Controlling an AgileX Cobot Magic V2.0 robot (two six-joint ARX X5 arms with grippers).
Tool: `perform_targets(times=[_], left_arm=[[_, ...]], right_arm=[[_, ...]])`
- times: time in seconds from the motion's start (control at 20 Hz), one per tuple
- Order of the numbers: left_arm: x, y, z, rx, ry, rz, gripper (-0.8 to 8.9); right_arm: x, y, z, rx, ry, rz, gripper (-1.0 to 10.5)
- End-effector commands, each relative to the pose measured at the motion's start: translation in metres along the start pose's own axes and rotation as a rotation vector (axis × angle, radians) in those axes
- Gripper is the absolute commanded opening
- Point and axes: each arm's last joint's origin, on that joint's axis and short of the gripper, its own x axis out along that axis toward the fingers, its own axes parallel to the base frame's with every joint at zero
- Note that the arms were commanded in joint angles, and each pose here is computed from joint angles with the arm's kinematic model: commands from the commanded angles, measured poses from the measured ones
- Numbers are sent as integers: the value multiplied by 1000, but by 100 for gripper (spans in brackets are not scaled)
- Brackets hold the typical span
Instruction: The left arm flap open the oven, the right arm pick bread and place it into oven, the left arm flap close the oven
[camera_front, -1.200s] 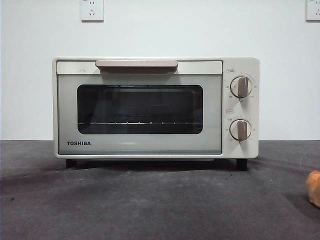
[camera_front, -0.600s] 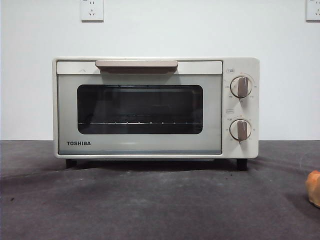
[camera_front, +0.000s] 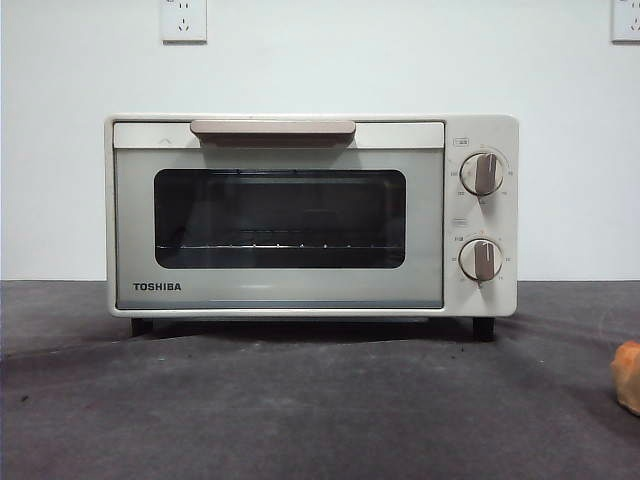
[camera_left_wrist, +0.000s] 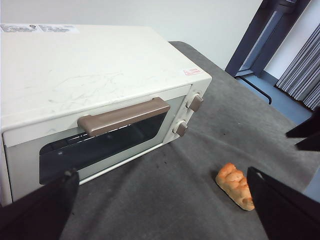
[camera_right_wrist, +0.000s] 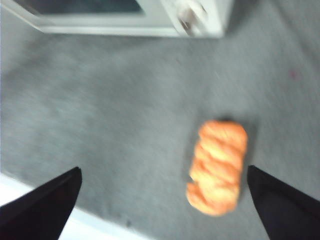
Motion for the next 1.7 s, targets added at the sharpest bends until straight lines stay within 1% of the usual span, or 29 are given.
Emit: perform_targets(times=[0.05,0.15,0.35,0.45,0.6,0.75,1.1,1.15,1.25,1.3,1.35,1.4,1.55,1.7], left_arm=[[-1,-2,5,20,-19,-9,592],[-1,-2,5,20,-19,-9,592],[-1,-2,6,21,-20,-9,592],[-1,-2,6,21,-20,-10,592],[-1,-3,6,23,-28,-11,592],[-2,-3,8,22,-39,-13,592],[-1,-3,8,21,-38,-12,592],[-1,-3,8,21,-38,-12,592],[-1,-3,8,21,-38,-12,592],[-1,-3,8,22,-39,-12,591],[-1,-3,8,23,-39,-12,590],[-1,-3,7,22,-36,-12,571],[-1,-3,7,25,-29,-14,408],[3,-1,7,19,-17,-13,254]], right_arm=[[13,-4,9,42,79,-52,552],[29,-7,15,55,153,-81,551],[66,-10,24,53,319,-172,551],[83,-10,27,49,369,-189,551],[108,-10,29,49,404,-225,551],[130,-18,25,60,457,-274,551],[168,-32,19,71,522,-286,528],[172,-33,18,70,531,-288,479],[176,-34,18,63,539,-287,318],[176,-34,18,61,537,-286,263],[176,-34,19,60,534,-285,247],[176,-34,19,59,534,-285,246],[169,-32,20,48,514,-278,221],[146,-23,23,33,439,-245,217]])
